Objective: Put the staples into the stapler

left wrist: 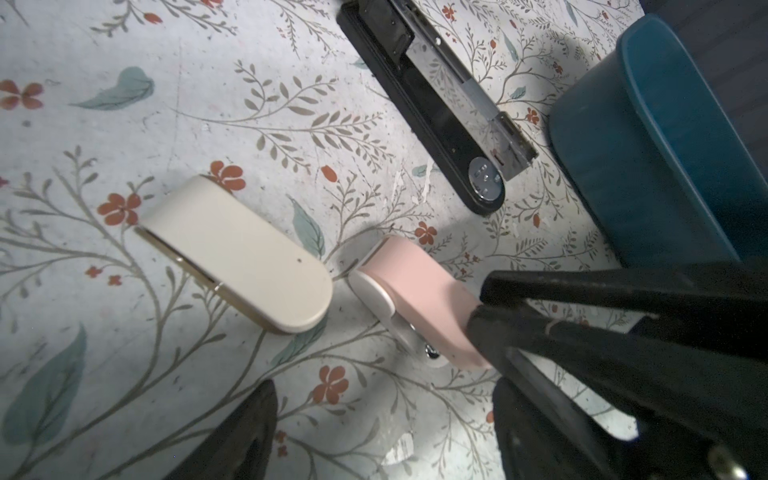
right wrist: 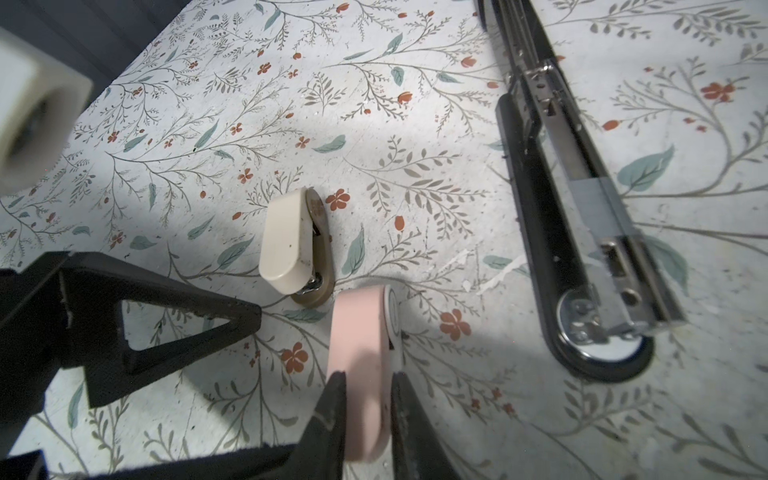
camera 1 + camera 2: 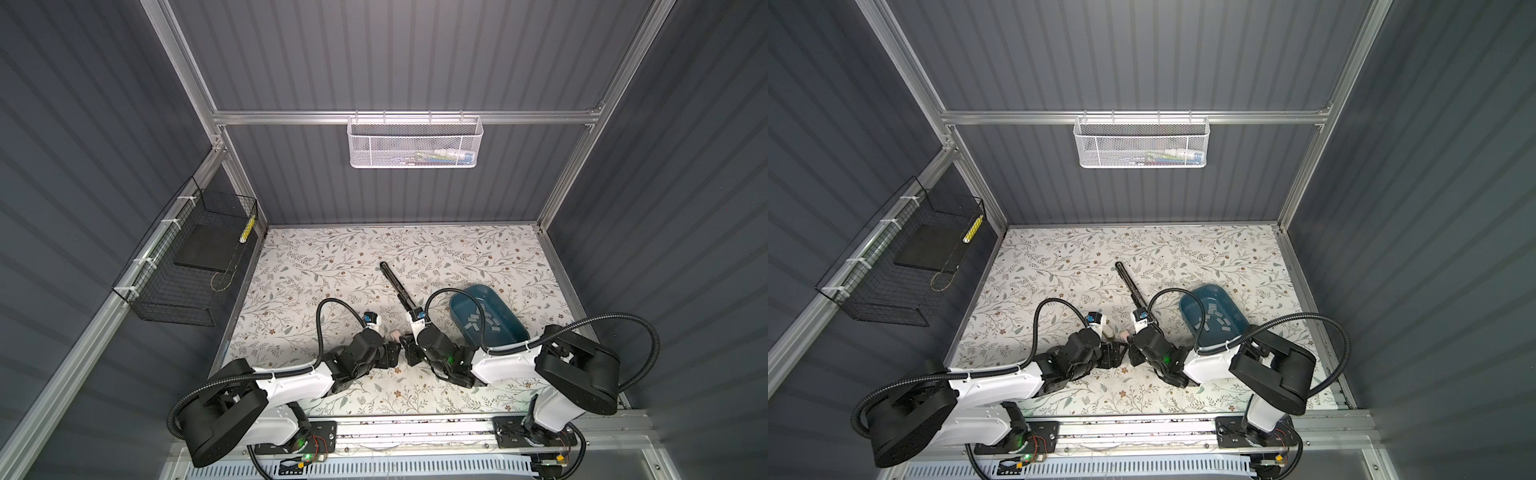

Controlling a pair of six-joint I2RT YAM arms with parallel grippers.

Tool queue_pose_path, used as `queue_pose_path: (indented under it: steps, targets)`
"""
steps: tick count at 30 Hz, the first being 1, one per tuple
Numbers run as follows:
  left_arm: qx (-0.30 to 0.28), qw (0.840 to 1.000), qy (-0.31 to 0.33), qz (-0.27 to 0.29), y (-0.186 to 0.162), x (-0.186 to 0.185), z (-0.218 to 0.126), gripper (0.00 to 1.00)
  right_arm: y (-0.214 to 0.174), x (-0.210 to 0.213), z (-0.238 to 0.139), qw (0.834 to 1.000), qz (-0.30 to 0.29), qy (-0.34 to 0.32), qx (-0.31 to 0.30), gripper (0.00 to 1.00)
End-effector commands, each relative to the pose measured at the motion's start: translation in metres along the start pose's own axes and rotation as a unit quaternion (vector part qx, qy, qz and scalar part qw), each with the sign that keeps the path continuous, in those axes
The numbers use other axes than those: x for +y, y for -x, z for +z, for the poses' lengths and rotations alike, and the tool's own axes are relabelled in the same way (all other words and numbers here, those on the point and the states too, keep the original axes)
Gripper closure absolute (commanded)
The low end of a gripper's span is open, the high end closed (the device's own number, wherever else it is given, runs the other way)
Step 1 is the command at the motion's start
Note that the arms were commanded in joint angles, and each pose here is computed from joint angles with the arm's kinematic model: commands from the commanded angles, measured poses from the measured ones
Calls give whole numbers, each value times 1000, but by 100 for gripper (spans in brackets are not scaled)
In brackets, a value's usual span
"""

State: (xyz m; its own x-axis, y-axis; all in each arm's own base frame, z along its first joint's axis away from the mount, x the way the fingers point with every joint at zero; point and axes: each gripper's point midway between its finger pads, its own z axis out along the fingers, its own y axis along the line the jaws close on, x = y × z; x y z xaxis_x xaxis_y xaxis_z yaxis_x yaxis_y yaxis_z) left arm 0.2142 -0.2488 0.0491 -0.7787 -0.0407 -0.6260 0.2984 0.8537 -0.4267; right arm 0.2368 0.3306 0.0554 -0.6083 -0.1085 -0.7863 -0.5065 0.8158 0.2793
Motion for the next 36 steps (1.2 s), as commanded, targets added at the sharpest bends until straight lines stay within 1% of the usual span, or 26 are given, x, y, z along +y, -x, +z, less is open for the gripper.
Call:
queue_pose_path:
  steps: [1, 27, 36]
  targets:
    - [-12, 1000, -2, -5, 9, -6, 0, 18, -39, -23, 1, 998, -15, -37, 57, 78]
    - [-1, 1000, 5, -6, 2, -3, 7, 19, -61, -31, 4, 996, 4, -41, 78, 80]
    - [5, 1000, 9, -11, -5, 2, 10, 19, -78, -39, 2, 994, 34, -47, 95, 82]
